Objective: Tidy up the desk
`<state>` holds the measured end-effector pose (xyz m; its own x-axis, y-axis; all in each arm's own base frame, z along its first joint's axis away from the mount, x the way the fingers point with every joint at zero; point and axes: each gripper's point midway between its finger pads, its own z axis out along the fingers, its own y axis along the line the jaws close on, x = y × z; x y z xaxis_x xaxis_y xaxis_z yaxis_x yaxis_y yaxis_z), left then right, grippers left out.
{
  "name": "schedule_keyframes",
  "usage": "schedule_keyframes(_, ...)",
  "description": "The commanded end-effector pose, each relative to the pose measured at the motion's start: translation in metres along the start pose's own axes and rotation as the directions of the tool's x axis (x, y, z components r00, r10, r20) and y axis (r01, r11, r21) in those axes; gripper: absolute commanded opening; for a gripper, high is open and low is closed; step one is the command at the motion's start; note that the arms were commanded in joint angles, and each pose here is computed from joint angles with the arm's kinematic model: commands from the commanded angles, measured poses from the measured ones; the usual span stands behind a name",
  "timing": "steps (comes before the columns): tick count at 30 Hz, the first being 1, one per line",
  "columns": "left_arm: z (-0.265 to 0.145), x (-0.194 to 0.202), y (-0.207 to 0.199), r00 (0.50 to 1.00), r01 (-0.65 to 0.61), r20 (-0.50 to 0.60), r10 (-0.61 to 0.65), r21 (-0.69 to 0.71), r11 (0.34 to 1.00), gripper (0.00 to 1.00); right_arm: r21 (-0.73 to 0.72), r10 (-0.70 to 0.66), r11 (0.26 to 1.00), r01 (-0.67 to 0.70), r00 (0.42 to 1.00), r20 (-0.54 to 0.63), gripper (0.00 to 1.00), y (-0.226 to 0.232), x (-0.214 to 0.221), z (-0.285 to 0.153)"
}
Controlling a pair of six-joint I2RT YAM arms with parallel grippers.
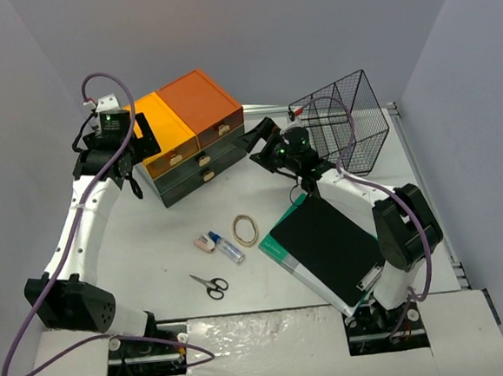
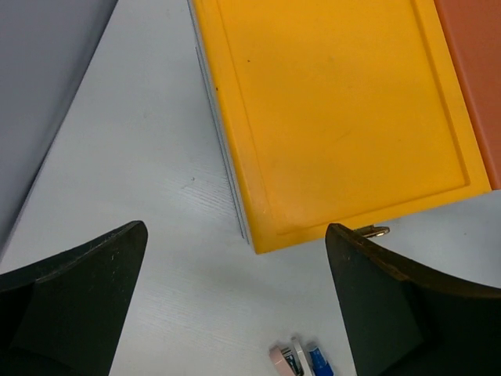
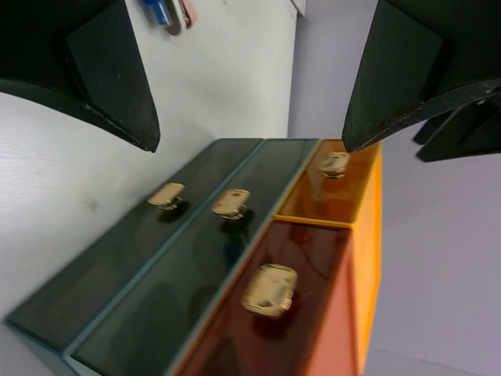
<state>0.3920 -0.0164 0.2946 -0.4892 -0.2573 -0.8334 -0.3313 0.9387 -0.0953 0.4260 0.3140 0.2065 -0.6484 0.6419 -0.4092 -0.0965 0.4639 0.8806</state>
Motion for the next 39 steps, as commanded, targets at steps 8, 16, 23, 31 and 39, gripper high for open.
schedule_keyframes(8,0.010,-0.069,-0.080,0.987,0.106,0.072,-0.146,0.396,0.912,0.97,-0.256,0.002,0.967,0.007,0.999,0.034,0.98,0.091,-0.033,0.023)
schedule_keyframes(16,0.024,-0.084,-0.100,0.982,0.100,0.093,-0.162,0.469,0.878,0.97,-0.262,0.033,0.965,-0.029,0.999,0.010,0.96,0.082,-0.038,0.045)
schedule_keyframes(23,0.043,-0.074,-0.107,0.983,0.120,0.059,-0.173,0.506,0.854,0.97,-0.250,0.059,0.967,-0.056,0.998,0.004,0.94,0.068,-0.041,0.057)
schedule_keyframes(31,0.059,-0.043,-0.097,0.985,0.153,-0.006,-0.171,0.469,0.870,0.97,-0.249,0.087,0.965,-0.085,0.996,-0.001,0.88,0.054,-0.045,0.077)
schedule_keyframes(39,0.059,-0.018,-0.088,0.984,0.176,-0.056,-0.169,0.434,0.883,0.97,-0.273,0.124,0.955,-0.116,0.992,0.012,0.82,0.045,-0.050,0.093)
